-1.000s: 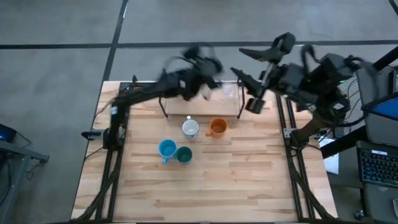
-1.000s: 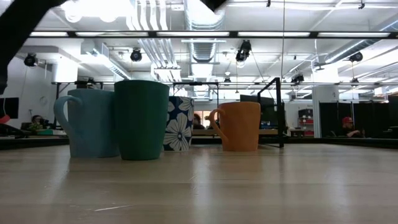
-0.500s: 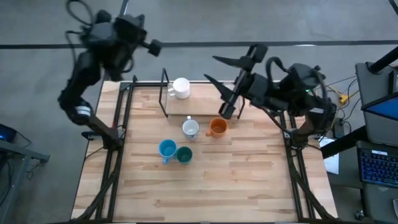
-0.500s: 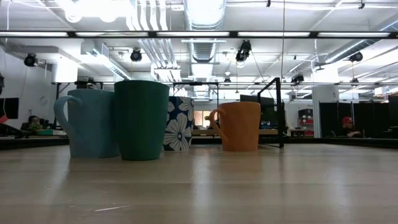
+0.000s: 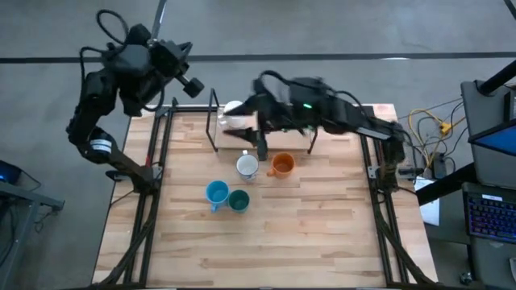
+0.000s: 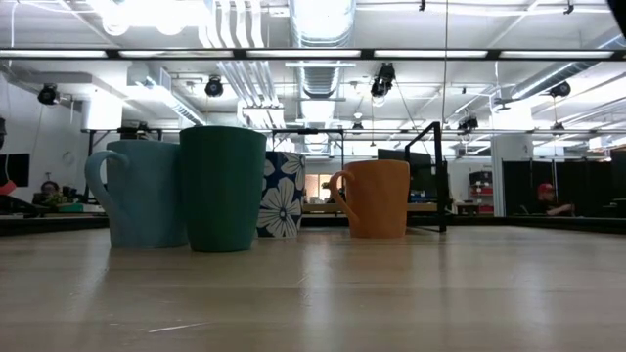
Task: Stack small to large cups/mugs on shelf
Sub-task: Put the light blue mug on the shelf
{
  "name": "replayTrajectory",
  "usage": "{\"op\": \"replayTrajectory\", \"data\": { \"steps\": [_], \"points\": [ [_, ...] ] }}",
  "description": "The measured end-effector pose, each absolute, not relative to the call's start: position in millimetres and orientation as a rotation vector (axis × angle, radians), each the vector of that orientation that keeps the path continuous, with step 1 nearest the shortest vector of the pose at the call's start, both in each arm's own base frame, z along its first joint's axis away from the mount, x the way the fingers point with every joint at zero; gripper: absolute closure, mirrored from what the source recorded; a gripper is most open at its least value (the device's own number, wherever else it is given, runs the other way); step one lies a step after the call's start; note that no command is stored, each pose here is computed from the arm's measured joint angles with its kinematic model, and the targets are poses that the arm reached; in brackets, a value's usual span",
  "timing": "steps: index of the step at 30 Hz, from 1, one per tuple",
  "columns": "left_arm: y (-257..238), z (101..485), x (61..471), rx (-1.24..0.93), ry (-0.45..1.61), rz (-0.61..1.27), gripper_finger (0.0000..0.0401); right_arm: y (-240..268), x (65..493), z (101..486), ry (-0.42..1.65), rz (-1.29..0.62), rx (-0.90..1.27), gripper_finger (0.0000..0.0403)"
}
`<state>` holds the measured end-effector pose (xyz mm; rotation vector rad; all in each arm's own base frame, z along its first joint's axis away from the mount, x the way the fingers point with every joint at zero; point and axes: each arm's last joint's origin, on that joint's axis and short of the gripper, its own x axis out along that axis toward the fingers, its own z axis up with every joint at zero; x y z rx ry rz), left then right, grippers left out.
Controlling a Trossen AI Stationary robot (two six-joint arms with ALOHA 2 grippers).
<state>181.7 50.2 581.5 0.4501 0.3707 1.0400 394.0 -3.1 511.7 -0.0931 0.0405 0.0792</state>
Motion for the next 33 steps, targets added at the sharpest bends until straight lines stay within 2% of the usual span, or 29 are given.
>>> {"op": "replayTrajectory", "data": {
  "steps": [5,9,15,21,26,33],
  "points": [
    [52,574,182,0.460,0.463,1.178,0.0399,-38,419,478,0.188,0.323,0.213,0.0202],
    [49,576,171,0.461,0.469,1.231,0.0399,-56,434,445,0.355,0.325,0.282,0.0202],
    [44,587,135,0.415,0.391,1.243,0.0399,-64,447,397,0.603,0.135,0.141,0.0202],
    [41,592,111,0.301,0.281,1.262,0.0399,-60,465,355,0.772,0.114,0.061,0.0202],
    [40,587,106,0.312,0.322,1.255,0.0399,-44,474,329,0.876,0.139,-0.081,0.0202],
    [41,571,116,0.327,0.445,1.231,0.0399,-33,479,311,0.953,0.191,-0.139,0.0202]
  ]
}}
